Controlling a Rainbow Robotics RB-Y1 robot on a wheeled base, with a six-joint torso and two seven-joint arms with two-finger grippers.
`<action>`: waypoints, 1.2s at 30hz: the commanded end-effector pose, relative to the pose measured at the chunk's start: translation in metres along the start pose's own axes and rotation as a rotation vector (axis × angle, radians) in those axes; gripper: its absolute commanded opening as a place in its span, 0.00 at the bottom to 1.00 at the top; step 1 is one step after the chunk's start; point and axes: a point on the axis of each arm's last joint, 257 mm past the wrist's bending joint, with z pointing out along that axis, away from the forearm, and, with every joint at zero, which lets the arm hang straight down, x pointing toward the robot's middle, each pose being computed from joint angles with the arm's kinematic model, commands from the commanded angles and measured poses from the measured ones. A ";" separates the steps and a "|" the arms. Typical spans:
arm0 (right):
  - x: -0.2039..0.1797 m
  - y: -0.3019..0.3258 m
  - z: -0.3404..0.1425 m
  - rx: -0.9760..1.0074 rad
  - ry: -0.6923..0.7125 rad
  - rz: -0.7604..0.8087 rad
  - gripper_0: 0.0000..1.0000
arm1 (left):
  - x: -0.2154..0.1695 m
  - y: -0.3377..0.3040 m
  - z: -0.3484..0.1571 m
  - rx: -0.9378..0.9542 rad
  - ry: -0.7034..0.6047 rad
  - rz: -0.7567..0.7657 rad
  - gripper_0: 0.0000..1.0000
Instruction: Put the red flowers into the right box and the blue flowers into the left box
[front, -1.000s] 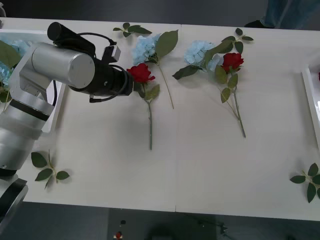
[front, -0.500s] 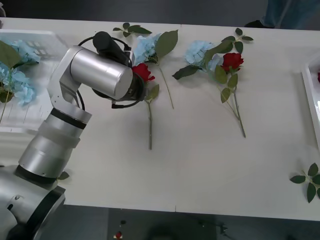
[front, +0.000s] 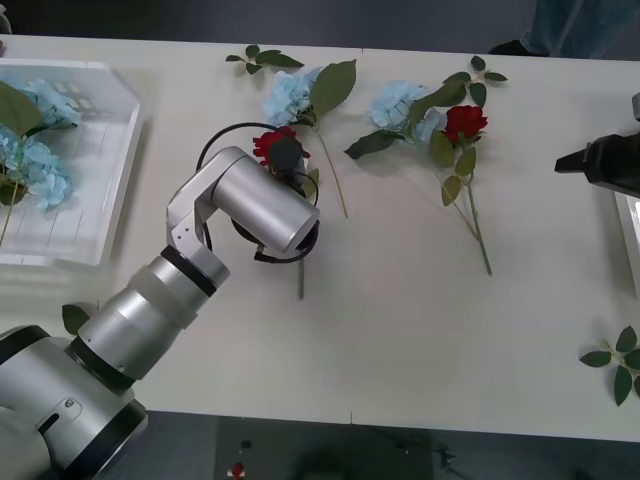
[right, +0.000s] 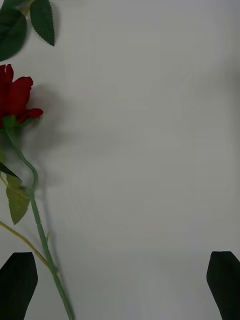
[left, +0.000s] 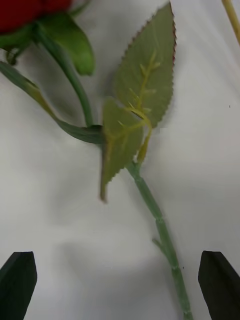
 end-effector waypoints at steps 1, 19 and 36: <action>-0.026 0.037 0.007 0.031 -0.040 -0.019 1.00 | -0.002 -0.009 0.008 0.008 -0.025 -0.011 0.94; -0.039 0.086 0.102 0.230 -0.111 -0.017 1.00 | 0.026 -0.015 0.023 0.006 0.019 0.018 0.00; -0.031 0.135 0.147 0.101 -0.184 0.051 1.00 | 0.098 0.060 -0.017 0.082 -0.071 -0.003 0.00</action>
